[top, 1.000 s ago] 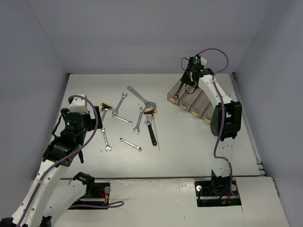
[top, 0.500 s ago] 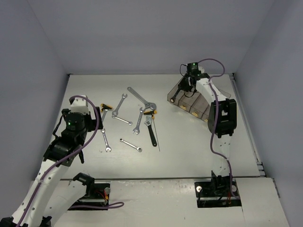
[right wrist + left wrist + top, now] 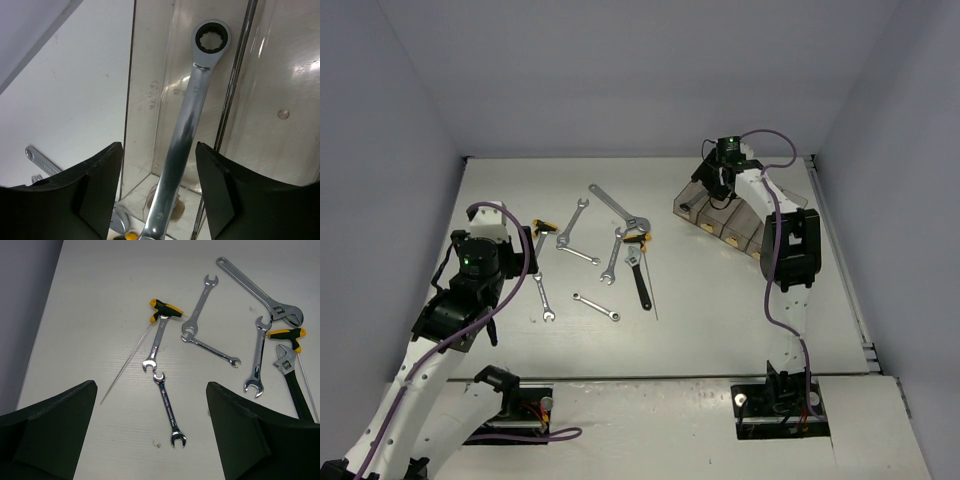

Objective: Sort the tools into containers

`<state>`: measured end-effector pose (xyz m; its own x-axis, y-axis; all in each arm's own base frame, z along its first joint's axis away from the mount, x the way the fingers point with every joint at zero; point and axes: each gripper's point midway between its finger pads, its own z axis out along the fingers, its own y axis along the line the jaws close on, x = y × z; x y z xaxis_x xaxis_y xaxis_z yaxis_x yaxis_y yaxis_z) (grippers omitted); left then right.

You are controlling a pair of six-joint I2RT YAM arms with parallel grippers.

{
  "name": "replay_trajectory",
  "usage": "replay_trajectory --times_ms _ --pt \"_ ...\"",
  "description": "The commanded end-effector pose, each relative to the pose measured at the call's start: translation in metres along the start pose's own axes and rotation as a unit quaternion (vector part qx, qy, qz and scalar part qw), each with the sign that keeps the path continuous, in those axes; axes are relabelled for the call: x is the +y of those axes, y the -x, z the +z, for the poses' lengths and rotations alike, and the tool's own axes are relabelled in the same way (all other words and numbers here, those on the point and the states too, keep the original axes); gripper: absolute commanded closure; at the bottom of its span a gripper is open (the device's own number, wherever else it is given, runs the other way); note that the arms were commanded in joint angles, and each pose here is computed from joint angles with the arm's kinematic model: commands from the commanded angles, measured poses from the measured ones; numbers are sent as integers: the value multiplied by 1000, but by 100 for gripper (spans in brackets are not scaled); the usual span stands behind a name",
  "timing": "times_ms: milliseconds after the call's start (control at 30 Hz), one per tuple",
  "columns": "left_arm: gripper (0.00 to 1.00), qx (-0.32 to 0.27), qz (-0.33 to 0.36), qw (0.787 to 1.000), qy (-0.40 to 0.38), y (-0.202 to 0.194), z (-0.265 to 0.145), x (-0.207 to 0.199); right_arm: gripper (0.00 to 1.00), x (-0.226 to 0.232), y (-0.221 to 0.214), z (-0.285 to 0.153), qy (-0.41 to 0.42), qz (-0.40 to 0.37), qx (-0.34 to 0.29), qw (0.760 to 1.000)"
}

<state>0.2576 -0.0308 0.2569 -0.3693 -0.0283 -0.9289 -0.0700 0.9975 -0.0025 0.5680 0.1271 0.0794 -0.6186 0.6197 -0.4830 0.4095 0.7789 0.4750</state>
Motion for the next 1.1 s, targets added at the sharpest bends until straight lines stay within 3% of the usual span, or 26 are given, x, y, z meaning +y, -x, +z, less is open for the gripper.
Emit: replay_trajectory --times_ms 0,133,367,500,733,933,1067 --pt "12 -34 -9 999 -9 19 -1 -4 41 31 44 -57 34 -42 -78 995" --pt "12 -36 -10 999 -8 20 -2 -3 41 50 28 -100 33 -144 -108 983" --pt "12 -40 -10 999 -11 23 -5 -3 40 70 -73 -170 66 -350 -90 930" --pt "12 -45 -13 999 -9 25 -9 -1 40 93 -179 -203 147 -503 -35 851" --pt "12 -60 -13 998 5 30 -21 9 41 97 -287 -213 224 -639 47 734" --pt "12 -83 -20 995 44 33 -33 29 42 95 -349 -199 238 -694 99 672" --pt "12 -93 -32 993 69 34 -39 40 47 96 -378 -189 243 -713 123 646"
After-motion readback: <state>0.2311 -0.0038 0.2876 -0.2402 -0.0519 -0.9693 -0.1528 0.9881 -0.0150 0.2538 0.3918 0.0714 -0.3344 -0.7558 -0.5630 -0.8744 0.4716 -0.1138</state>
